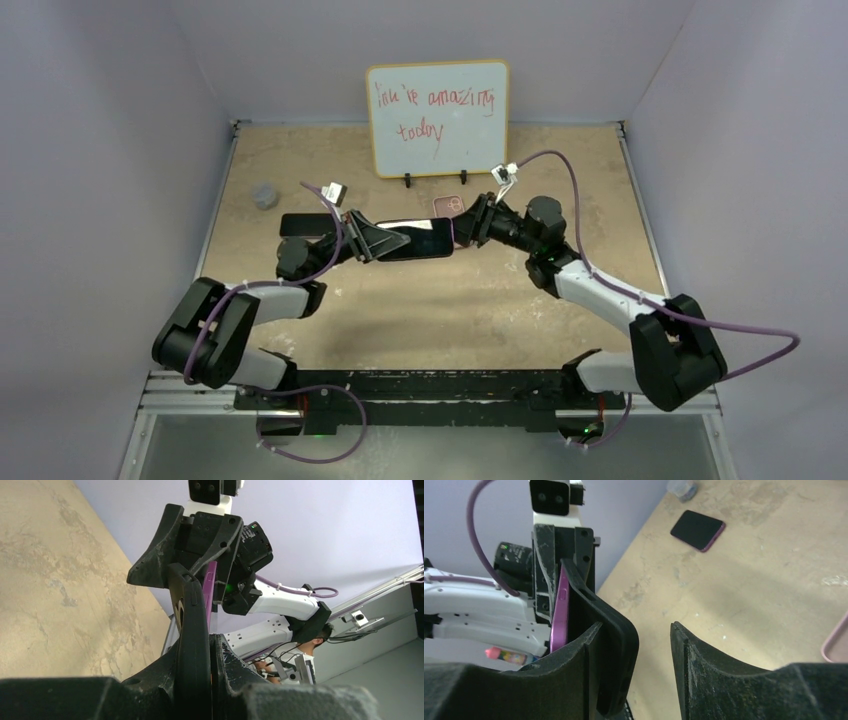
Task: Take the phone out of the phone case
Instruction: Remove the phone case from the phone.
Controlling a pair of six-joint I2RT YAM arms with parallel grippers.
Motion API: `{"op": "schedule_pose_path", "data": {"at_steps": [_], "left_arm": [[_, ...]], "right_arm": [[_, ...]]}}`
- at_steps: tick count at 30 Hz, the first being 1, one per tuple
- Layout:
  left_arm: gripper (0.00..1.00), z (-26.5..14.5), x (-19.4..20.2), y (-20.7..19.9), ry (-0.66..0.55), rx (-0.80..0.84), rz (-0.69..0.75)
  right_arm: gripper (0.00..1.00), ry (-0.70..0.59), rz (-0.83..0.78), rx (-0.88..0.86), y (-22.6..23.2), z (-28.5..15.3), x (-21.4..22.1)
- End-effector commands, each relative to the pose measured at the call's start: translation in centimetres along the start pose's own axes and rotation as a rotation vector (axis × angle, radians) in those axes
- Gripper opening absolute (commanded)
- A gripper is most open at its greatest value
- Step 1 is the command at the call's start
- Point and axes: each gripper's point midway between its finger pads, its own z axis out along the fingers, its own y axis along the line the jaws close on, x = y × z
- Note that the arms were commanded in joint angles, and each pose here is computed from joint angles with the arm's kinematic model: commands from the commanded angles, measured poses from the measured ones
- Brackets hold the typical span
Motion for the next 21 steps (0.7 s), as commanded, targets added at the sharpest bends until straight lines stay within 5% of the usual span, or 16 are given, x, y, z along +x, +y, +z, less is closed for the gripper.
{"op": "schedule_pose_path", "data": {"at_steps": [1,6,21], "left_arm": [[0.0,0.7,-2.0,-3.9,-0.1,0.152,0.17],[0.0,0.8,-1.7,-2.8,-0.084,0.111,0.186],[0.0,2.2,0.6,-2.5,0.063,0.192,0.107]], "right_arm": [[0.55,0.149,-0.077,0.062,-0.5,-1.3,3.9],[0.58,0.137,-0.14,0.111,-0.5,-2.3,3.4],[0.48,0.158,-0.083,-0.194,3.9,-1.1,3.7]]}}
